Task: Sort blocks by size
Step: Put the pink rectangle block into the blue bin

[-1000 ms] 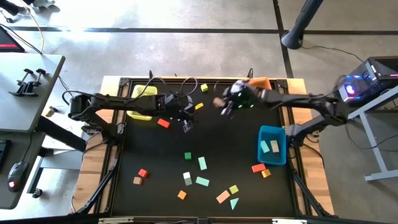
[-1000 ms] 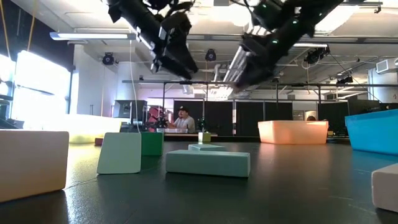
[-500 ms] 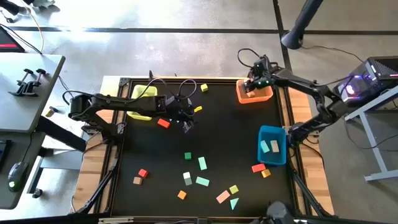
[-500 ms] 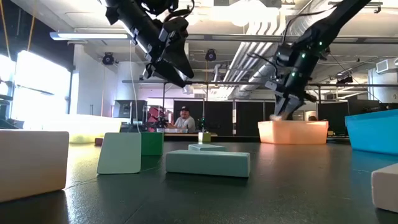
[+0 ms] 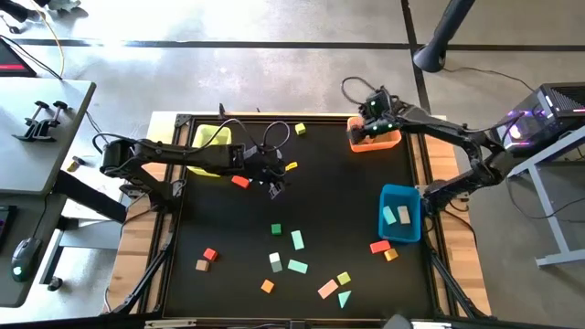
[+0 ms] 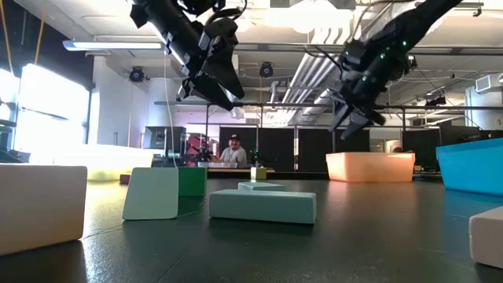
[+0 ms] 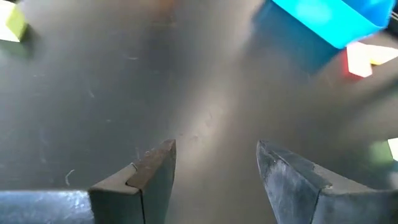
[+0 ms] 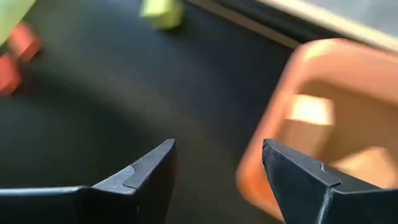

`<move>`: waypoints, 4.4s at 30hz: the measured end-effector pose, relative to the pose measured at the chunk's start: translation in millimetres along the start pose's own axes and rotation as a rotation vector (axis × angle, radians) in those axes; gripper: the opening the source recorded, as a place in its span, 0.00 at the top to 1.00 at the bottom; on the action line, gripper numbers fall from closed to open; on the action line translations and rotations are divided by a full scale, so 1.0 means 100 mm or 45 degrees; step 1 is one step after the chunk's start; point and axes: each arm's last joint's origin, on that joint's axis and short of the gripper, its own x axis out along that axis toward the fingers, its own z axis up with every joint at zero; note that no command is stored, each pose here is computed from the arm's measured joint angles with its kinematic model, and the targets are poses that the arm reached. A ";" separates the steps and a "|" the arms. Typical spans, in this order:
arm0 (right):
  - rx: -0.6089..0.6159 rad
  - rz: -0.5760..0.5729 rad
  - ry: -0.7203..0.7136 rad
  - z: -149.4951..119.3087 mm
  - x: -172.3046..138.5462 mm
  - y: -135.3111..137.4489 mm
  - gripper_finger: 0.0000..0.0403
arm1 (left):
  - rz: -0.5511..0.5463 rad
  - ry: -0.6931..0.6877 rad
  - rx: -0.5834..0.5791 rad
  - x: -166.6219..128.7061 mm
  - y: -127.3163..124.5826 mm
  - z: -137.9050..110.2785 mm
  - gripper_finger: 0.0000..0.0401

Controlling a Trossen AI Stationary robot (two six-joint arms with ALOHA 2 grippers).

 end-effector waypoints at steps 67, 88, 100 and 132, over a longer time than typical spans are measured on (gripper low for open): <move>-1.215 0.662 0.404 -3.00 -0.11 2.30 0.38 | -0.173 0.001 0.116 -0.55 -1.58 -1.22 0.47; -1.136 0.608 0.206 -2.82 -0.14 2.68 0.38 | -0.103 -0.034 0.105 -0.49 -1.50 -1.14 0.47; -1.508 0.857 0.249 -3.03 0.18 2.94 0.38 | -0.161 -0.005 0.052 -0.59 -1.62 -1.29 0.47; -0.957 -0.391 0.286 -2.77 -0.31 2.43 0.68 | -0.132 -0.066 0.063 -0.65 -1.66 -1.36 0.47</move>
